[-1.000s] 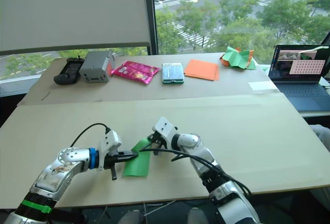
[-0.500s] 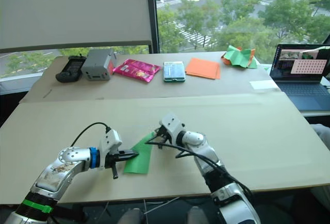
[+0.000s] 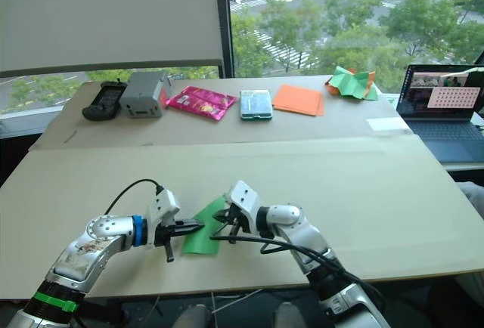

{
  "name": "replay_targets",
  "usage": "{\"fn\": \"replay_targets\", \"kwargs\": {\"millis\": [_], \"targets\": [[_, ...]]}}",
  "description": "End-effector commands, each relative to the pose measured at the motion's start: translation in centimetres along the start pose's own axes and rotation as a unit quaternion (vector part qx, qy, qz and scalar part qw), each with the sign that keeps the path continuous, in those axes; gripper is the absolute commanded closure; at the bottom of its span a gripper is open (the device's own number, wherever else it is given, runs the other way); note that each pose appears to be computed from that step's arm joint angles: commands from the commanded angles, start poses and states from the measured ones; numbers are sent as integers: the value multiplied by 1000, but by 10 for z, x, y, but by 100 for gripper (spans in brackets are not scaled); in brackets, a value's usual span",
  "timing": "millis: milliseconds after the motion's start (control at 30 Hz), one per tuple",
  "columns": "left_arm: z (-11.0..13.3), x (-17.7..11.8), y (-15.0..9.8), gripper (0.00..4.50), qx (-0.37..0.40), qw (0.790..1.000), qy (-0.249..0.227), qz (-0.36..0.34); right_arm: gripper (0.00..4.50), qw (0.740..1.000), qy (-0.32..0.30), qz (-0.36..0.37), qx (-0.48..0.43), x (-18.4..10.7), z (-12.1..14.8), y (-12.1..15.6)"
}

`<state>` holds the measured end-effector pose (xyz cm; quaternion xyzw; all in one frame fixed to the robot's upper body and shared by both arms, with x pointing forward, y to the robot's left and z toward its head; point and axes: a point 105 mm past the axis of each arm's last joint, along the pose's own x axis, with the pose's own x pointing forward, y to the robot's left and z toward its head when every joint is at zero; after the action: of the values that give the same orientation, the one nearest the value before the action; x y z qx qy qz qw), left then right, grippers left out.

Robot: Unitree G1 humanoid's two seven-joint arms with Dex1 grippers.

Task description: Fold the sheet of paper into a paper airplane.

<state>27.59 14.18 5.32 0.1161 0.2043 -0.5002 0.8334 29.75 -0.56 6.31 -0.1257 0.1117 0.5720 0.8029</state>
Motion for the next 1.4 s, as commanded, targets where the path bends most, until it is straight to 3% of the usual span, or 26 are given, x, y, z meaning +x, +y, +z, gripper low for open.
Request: {"fn": "replay_targets", "kwargs": {"millis": [33, 133, 467, 867, 1200, 1400], "targets": [[-16, 3, -6, 449, -19, 999, 30, -10, 450, 999, 28, -16, 7, 4, -12, -7], [-16, 3, -6, 449, -19, 999, 30, -10, 450, 997, 61, -42, 5, 7, -27, -18], [-16, 3, -7, 449, -19, 999, 29, -11, 450, 995, 55, -86, 15, 11, -22, -51], [-16, 6, -9, 449, -24, 999, 26, -11, 450, 997, 68, -19, 19, 7, -35, -7], [-15, 8, -10, 449, -25, 999, 25, -14, 450, 998, 59, -14, 9, 4, -24, -1], [-15, 9, -9, 449, -25, 999, 26, -15, 450, 995, 101, 10, 11, -3, -42, 9]]}}
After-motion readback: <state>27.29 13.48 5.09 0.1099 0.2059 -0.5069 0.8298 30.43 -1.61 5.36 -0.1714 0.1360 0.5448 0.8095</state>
